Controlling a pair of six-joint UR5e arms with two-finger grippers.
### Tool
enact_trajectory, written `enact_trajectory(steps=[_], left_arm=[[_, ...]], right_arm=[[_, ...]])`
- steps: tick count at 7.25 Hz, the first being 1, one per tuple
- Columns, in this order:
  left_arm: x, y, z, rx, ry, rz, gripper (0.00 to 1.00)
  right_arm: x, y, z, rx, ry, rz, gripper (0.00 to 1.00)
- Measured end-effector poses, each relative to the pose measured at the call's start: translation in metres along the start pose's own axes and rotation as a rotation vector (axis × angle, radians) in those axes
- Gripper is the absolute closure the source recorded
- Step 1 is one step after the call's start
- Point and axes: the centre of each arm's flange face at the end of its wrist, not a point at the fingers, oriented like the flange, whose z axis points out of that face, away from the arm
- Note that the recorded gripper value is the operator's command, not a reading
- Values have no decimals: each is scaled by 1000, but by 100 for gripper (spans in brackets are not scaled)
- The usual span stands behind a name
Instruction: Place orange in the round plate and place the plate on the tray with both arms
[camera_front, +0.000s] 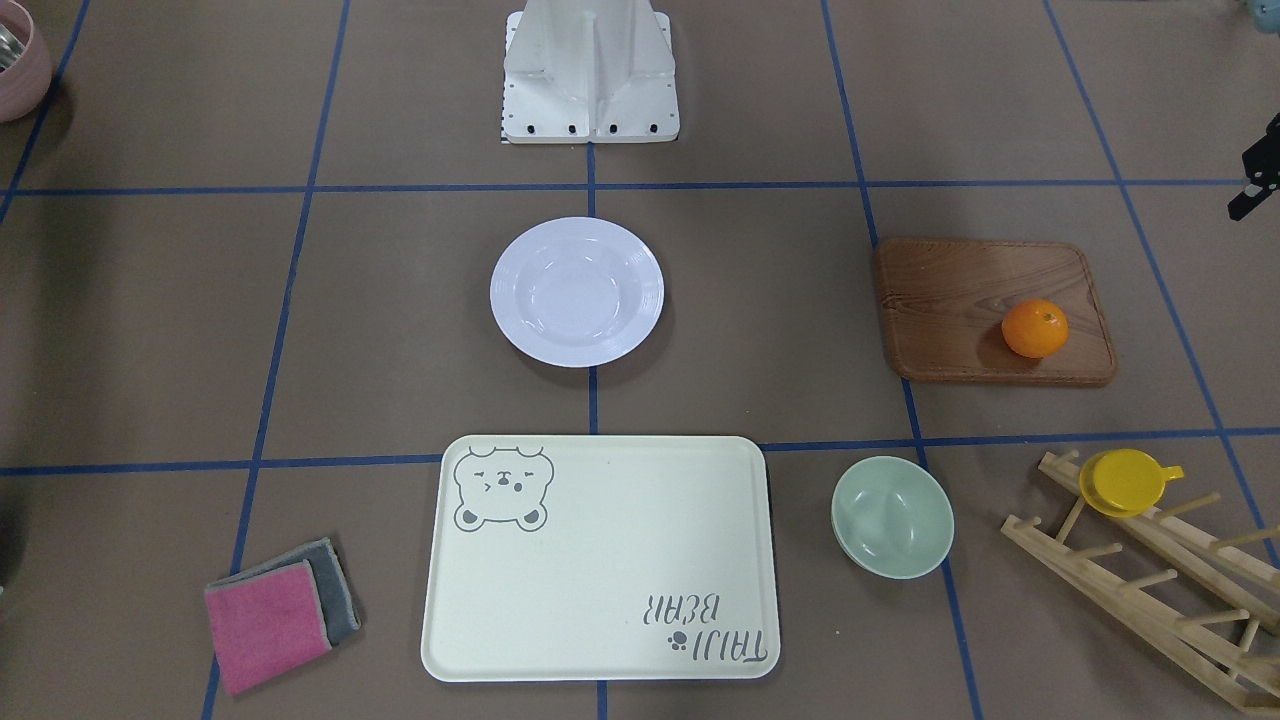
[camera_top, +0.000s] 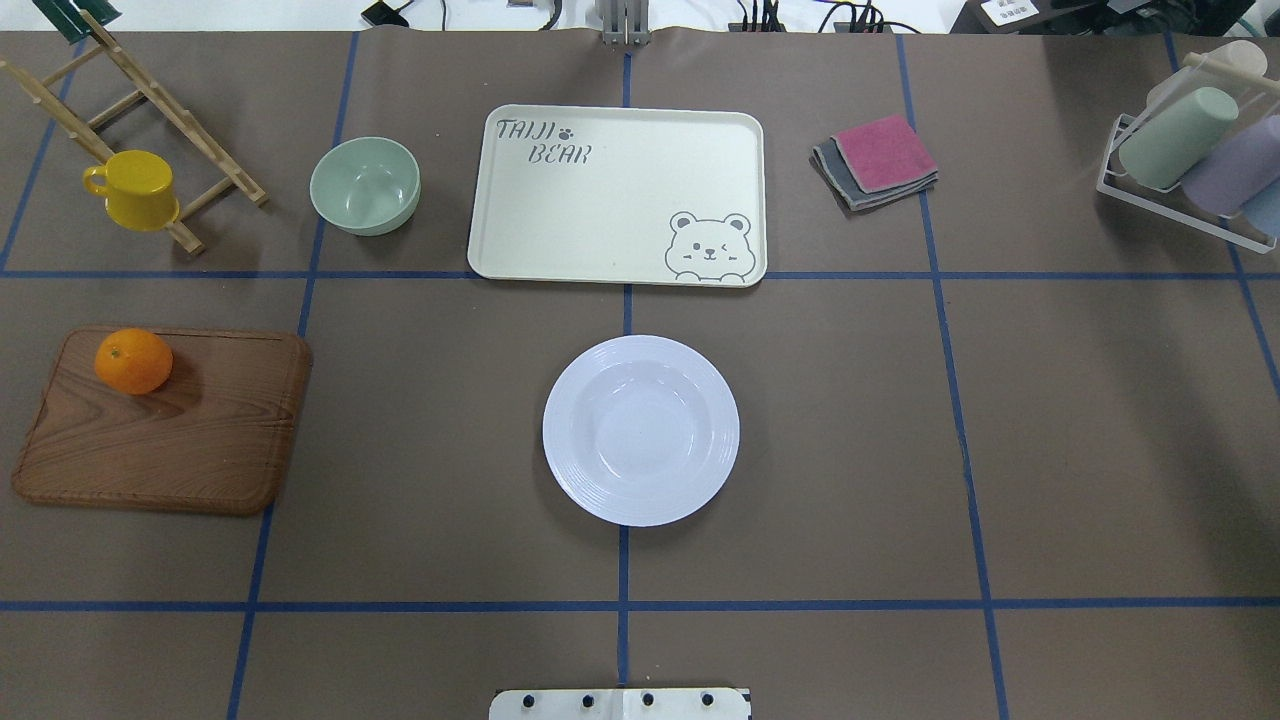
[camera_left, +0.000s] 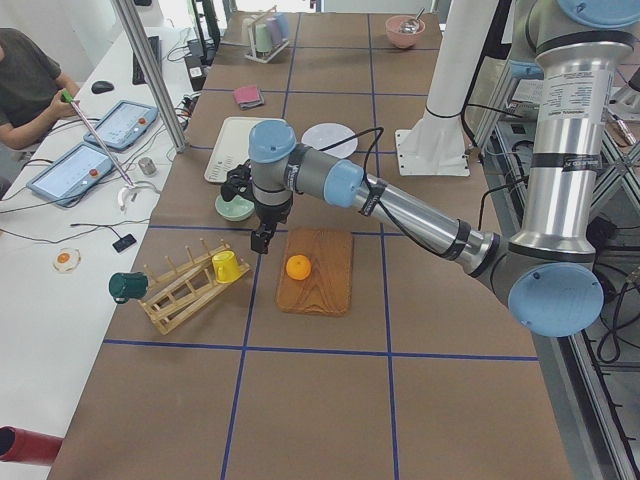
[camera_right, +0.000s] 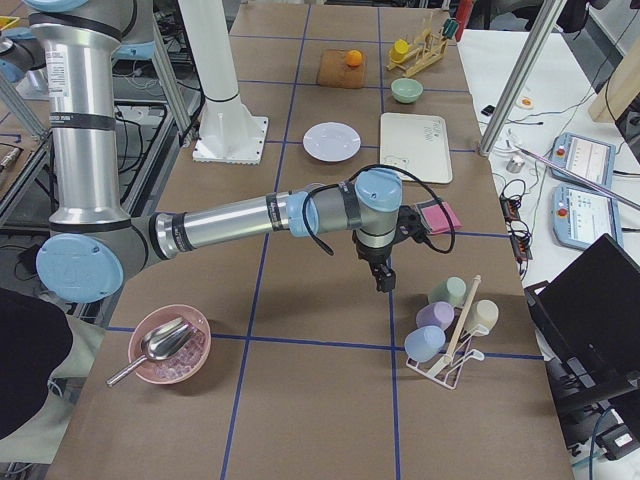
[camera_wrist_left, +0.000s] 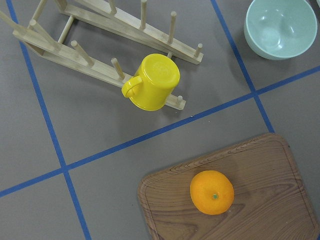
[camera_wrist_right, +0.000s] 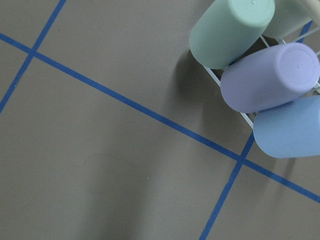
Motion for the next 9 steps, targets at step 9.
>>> enact_trajectory(steps=[9], left_arm=[[62,-13,80,-110,-2,132,1]], right_arm=[[-1,1,0,1,0,-6,0]])
